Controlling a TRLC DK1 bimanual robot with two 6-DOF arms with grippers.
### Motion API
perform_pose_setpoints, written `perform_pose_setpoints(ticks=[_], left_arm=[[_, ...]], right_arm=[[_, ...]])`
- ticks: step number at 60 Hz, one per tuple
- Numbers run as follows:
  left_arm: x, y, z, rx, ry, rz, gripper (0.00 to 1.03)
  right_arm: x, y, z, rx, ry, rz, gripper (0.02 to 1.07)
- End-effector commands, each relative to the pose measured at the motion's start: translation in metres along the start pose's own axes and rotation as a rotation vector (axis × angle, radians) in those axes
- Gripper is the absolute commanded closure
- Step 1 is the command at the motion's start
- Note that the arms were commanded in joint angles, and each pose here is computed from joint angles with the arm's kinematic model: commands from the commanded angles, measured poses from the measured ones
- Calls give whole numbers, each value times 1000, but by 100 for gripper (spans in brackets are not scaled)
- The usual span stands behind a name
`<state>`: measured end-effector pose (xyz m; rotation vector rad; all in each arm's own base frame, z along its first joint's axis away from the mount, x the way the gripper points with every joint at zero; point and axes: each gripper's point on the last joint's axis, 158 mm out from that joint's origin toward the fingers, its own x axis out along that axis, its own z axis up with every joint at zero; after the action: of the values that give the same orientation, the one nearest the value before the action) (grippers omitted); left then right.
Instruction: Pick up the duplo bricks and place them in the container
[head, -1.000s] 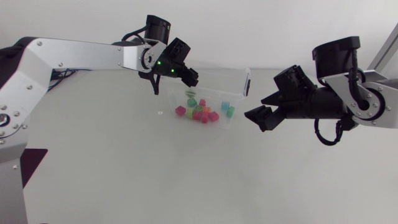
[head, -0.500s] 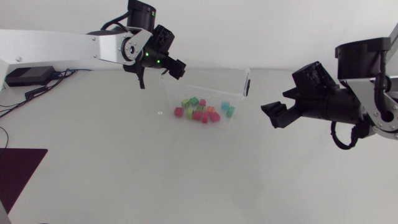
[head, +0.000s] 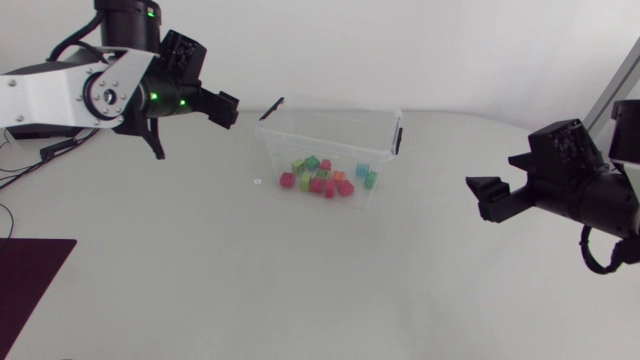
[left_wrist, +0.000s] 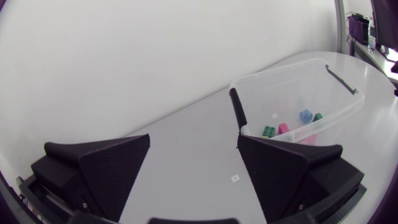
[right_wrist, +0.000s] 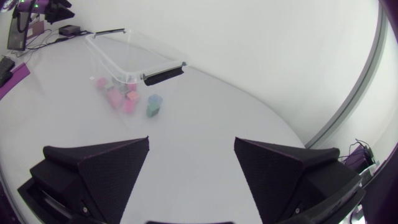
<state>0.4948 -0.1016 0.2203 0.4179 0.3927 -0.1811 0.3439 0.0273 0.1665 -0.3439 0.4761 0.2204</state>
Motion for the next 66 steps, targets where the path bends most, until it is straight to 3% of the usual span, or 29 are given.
perform_pose_setpoints(ticks=[1,16,51,66], left_arm=[[-19,11,-11,-26,-3,52,5],[-79,37,-32,-77,-95,164,5],[-192,50,-99,-163,-292,322,5],[-201,40,-120,-223,-315,287,5]], right_arm=[[-4,-7,-11,-13,-1,-38,8],[-29,-14,-20,-20,-60,-106,8],[-79,-11,-51,-18,-194,-255,8],[-79,-8,-54,68,-249,-260,8]])
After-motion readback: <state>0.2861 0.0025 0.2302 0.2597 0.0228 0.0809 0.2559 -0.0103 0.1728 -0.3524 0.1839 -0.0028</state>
